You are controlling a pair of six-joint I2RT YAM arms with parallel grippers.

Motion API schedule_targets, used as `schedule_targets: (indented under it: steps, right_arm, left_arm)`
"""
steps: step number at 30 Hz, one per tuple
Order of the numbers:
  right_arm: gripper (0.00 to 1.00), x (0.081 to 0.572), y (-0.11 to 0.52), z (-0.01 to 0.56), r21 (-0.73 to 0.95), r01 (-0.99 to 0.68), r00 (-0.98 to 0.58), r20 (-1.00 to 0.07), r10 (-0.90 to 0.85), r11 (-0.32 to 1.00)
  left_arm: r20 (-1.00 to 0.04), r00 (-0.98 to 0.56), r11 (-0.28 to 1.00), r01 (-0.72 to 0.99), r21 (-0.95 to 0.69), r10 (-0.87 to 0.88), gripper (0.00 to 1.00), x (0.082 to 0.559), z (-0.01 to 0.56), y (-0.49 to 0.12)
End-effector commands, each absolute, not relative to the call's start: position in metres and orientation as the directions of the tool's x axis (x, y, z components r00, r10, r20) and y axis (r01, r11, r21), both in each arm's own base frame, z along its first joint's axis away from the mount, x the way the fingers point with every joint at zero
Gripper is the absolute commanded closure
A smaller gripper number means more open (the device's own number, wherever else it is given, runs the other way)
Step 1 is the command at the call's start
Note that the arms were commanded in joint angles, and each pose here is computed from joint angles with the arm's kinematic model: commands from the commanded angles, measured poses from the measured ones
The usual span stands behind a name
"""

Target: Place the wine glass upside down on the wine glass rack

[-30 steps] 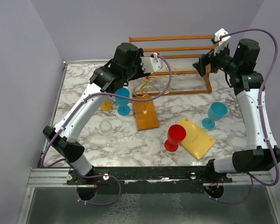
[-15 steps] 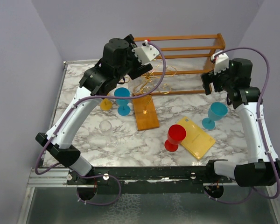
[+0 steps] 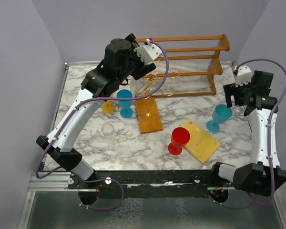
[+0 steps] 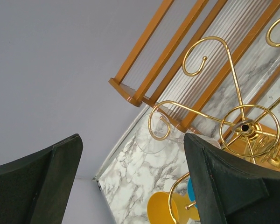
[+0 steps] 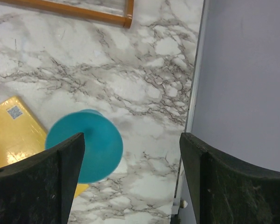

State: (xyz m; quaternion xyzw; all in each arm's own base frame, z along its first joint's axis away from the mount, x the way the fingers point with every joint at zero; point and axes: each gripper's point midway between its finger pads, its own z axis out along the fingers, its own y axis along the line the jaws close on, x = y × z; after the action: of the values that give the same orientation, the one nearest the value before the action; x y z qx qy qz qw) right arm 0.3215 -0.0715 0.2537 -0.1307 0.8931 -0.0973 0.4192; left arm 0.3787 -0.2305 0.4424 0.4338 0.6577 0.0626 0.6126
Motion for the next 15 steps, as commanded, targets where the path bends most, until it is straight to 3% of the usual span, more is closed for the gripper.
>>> schedule_targets:
  steps: [1, 15]
  right_arm:
    - [0.2, 0.307, -0.07, 0.23, -0.222, -0.245, -0.657, -0.678, -0.33, 0.944]
    - [0.44, 0.299, -0.076, 0.18, -0.118, -0.275, -0.73, -0.62, -0.287, 0.954]
  left_arm:
    - [-0.76, 0.149, 0.645, 0.443, 0.623, 0.633, 0.07, 0.375, 0.46, -0.222]
    - [-0.727, 0.125, 0.619, 0.44, 0.651, 0.676, 0.07, 0.379, 0.448, -0.218]
